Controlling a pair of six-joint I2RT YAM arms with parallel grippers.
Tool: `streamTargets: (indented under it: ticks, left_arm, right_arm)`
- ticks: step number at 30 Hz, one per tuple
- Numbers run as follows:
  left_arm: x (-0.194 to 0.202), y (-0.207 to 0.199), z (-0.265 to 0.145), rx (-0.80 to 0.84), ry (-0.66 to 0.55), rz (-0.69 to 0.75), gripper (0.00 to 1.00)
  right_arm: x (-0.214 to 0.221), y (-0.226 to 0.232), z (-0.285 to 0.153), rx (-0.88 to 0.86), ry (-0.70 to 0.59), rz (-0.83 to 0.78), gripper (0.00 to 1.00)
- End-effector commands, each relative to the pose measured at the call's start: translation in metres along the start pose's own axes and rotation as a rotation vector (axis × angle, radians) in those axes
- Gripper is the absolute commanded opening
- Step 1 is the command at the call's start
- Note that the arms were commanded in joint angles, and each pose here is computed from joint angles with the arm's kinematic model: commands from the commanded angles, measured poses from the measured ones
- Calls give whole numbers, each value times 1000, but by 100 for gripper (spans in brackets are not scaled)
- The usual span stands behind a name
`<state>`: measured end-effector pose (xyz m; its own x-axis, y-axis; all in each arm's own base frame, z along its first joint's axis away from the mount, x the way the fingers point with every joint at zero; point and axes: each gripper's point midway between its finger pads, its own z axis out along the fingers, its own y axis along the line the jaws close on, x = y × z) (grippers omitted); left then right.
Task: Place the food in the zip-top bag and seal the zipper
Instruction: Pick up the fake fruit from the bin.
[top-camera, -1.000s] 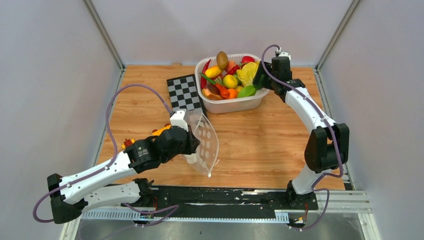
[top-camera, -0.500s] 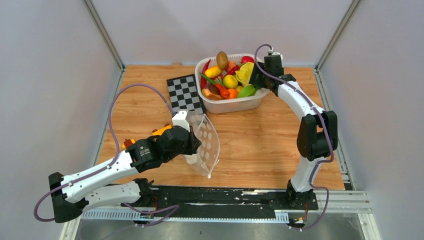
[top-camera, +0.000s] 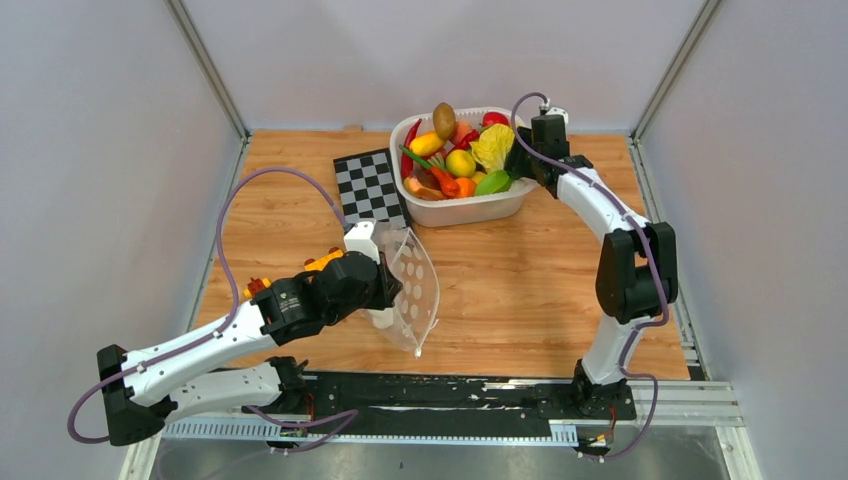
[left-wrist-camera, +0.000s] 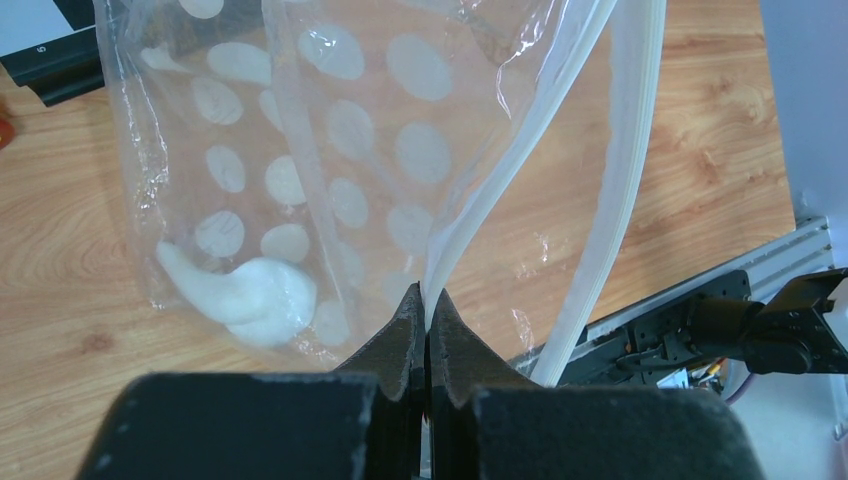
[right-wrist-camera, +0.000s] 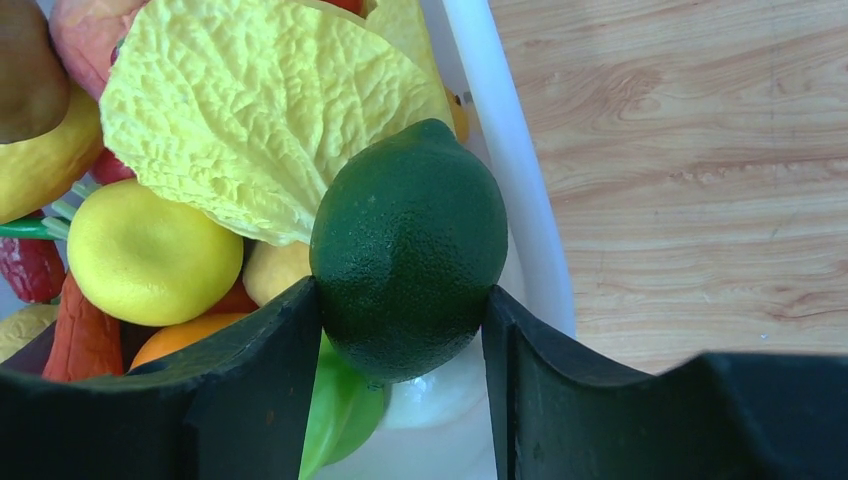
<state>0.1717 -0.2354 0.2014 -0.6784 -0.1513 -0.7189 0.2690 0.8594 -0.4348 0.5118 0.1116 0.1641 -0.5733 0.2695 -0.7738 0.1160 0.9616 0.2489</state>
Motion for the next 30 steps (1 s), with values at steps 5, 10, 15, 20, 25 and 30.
streamTargets:
  ticks: [5, 10, 15, 20, 25, 30]
  left_arm:
    - [-7, -4, 0, 16, -24, -14, 0]
    - [-5, -4, 0, 19, -19, -13, 0]
    - [-7, -4, -1, 21, -27, -18, 0]
    - [-8, -6, 0, 26, -33, -25, 0]
    - [-12, -5, -2, 22, -52, -39, 0]
    - [-17, -6, -4, 33, -81, -56, 0]
  right_arm:
    - [-27, 25, -42, -150, -116, 10, 29]
    - [-38, 30, -64, -200, -177, 11, 29]
    - [-35, 44, -84, -302, -167, 4, 29]
    - [-28, 56, -106, -404, -158, 8, 29]
    - [-16, 80, -152, -609, -138, -17, 30]
    - [1, 99, -208, -825, -137, -41, 30]
